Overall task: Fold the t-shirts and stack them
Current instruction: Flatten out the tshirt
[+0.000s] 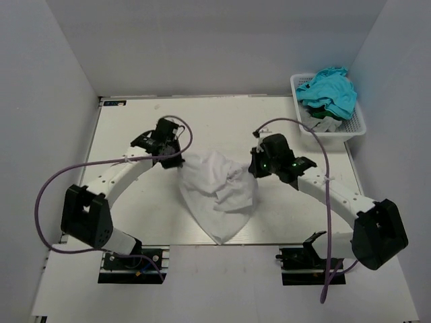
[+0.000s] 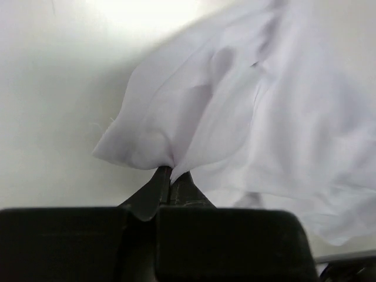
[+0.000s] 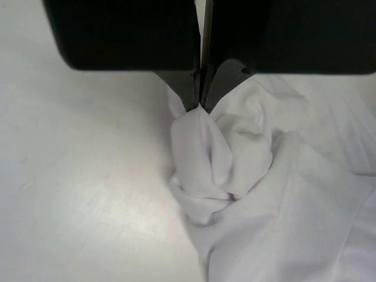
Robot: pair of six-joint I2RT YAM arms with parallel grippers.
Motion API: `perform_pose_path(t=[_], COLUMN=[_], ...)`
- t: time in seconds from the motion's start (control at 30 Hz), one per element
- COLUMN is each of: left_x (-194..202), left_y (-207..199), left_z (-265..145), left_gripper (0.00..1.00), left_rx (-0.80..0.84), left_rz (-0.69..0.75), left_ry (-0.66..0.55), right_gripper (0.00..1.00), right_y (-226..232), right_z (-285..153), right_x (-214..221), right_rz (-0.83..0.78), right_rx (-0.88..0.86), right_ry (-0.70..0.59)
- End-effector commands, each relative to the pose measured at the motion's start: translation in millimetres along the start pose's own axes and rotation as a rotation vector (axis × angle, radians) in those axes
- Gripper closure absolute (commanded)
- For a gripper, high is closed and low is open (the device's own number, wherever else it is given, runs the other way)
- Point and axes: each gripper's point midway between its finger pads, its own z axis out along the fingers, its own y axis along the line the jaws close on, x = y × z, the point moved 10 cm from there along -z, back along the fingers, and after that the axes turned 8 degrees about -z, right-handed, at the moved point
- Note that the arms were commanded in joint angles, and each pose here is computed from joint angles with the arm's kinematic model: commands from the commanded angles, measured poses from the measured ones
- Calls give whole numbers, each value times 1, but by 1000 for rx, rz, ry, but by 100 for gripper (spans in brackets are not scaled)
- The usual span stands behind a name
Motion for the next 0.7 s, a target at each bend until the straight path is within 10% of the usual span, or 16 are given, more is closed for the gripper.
perform_pose_path(t=[0.0, 0.3, 0.67], left_x=[-53, -103, -88], left_y=[-28, -19, 9], left_z=[-71, -190, -252], left_gripper=[100, 100, 100], left_rx=[151, 124, 151], left_rz=[-23, -210, -271], left_ry=[-391, -913, -1079], right_gripper=[100, 100, 100], right_y=[-7, -38, -32], right_z=[-41, -146, -227], right_x=[-73, -145, -158], right_rz=[22, 137, 72], right_rx=[220, 764, 786], right_ry=[-356, -734, -971])
